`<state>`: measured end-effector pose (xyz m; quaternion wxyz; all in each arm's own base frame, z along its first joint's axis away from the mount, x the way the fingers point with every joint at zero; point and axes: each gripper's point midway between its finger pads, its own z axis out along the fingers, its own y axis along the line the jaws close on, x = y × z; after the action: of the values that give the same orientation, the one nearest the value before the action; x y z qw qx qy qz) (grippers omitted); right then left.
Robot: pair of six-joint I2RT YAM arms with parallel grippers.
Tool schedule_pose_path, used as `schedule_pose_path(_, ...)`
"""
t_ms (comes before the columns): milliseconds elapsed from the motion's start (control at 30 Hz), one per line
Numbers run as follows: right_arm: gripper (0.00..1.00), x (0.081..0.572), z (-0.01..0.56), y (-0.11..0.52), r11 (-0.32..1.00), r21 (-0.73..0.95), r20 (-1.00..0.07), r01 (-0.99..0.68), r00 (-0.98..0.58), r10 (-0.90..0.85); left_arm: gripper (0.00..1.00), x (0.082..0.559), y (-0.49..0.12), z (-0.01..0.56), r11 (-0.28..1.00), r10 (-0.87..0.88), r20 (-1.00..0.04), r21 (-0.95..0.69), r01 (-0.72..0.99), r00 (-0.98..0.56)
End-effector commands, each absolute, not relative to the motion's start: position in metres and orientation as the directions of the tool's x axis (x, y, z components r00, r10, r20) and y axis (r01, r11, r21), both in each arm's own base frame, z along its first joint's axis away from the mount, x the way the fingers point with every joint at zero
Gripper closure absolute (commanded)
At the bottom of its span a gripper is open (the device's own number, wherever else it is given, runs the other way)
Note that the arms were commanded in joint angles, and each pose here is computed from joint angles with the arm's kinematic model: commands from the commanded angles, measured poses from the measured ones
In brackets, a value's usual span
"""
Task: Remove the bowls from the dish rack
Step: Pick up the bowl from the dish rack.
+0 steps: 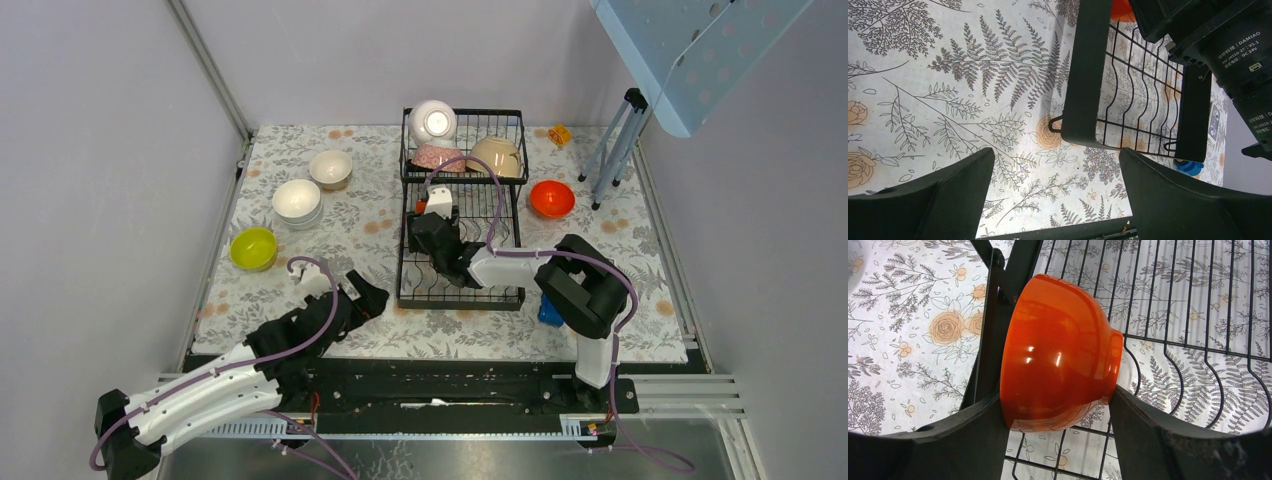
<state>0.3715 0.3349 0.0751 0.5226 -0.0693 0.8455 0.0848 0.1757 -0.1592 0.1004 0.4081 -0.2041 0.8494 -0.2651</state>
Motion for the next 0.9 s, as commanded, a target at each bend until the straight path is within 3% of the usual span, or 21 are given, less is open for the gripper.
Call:
schedule_pose_path(0, 0.40, 0.384, 0.087, 0.333, 0.974, 0.101, -0.919, -0.202, -0.394, 0.013, 0.01, 0.178, -0.165, 0.105, 0.759, -0.577, -0.577, -0.641, -0.118, -0.577)
schedule_pose_path(233, 0.52, 0.382, 0.088, 0.325, 0.976, 0.054, -0.929, -0.211, -0.369, -0.029, 0.01, 0.181, -0.165, 0.104, 0.764, -0.574, -0.585, -0.635, -0.117, -0.573)
schedule_pose_path(867, 0.62, 0.375, 0.115, 0.320, 0.977, -0.095, -0.953, -0.191, -0.267, -0.145, 0.01, 0.182, -0.169, 0.097, 0.766, -0.571, -0.578, -0.630, -0.126, -0.583)
